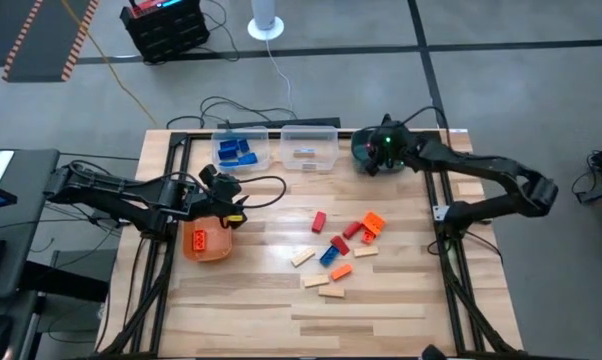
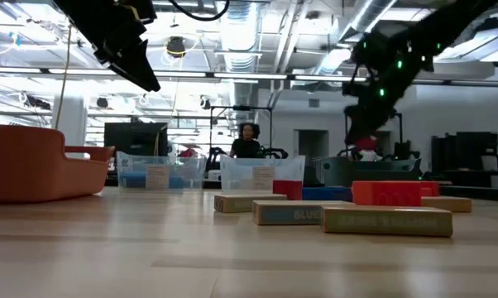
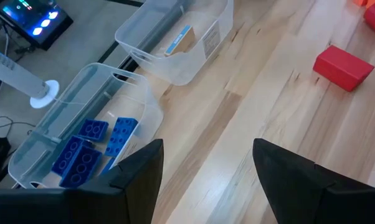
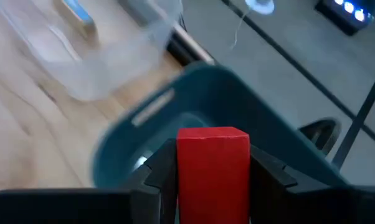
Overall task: Sort blocks
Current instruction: Put the red block into the blue bin, then put the orange game piece into the orange bin
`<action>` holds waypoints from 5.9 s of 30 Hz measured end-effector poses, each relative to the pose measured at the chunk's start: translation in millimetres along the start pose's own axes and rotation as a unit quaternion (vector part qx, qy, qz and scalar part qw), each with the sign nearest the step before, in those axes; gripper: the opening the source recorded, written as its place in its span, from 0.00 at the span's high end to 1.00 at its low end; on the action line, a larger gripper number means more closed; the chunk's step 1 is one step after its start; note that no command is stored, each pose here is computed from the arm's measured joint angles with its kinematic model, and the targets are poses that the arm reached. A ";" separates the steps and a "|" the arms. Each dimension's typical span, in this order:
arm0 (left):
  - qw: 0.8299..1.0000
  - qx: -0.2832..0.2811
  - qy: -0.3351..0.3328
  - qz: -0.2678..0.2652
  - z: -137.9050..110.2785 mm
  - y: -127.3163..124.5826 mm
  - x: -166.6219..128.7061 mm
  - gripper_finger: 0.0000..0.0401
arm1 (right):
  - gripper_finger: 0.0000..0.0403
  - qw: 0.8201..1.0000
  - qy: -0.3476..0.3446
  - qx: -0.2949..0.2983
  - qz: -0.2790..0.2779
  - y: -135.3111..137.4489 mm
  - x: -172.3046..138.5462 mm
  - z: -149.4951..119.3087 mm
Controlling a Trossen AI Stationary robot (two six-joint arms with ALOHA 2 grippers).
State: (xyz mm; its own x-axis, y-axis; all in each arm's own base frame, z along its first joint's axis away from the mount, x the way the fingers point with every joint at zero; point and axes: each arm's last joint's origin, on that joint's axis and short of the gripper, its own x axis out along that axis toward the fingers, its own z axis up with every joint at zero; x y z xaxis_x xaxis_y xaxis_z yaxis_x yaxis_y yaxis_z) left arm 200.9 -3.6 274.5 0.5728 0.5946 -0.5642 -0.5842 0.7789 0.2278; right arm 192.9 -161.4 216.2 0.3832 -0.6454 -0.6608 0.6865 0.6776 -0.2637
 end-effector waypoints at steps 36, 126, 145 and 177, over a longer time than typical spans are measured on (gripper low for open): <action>1.000 -0.004 -0.029 -0.003 8.0 0.3 1.7 0.40 | 0.27 0.895 -0.055 -0.304 0.322 176.9 -55.3 10.9; 0.999 -0.040 0.010 -0.008 -14.8 13.2 -16.6 0.40 | 0.25 0.978 0.154 -0.069 0.125 68.2 -55.3 3.8; 0.998 -0.051 -0.028 -0.038 -4.6 8.6 -17.0 0.40 | 0.25 0.956 0.233 -0.047 0.173 147.5 -62.5 -60.8; 0.998 -0.039 -0.014 -0.036 -5.0 -11.2 -0.6 0.40 | 0.76 0.976 0.066 -0.063 0.199 132.9 -74.7 -18.2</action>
State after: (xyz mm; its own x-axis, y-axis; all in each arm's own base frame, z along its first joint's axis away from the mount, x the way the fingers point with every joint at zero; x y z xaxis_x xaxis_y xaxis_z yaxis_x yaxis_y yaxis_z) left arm 204.2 -13.7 268.3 0.6302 0.5429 -0.5551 -0.5826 0.8032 0.1242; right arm 244.3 -16.8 217.7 0.5152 -0.2779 -0.8107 0.4150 0.9086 -0.0478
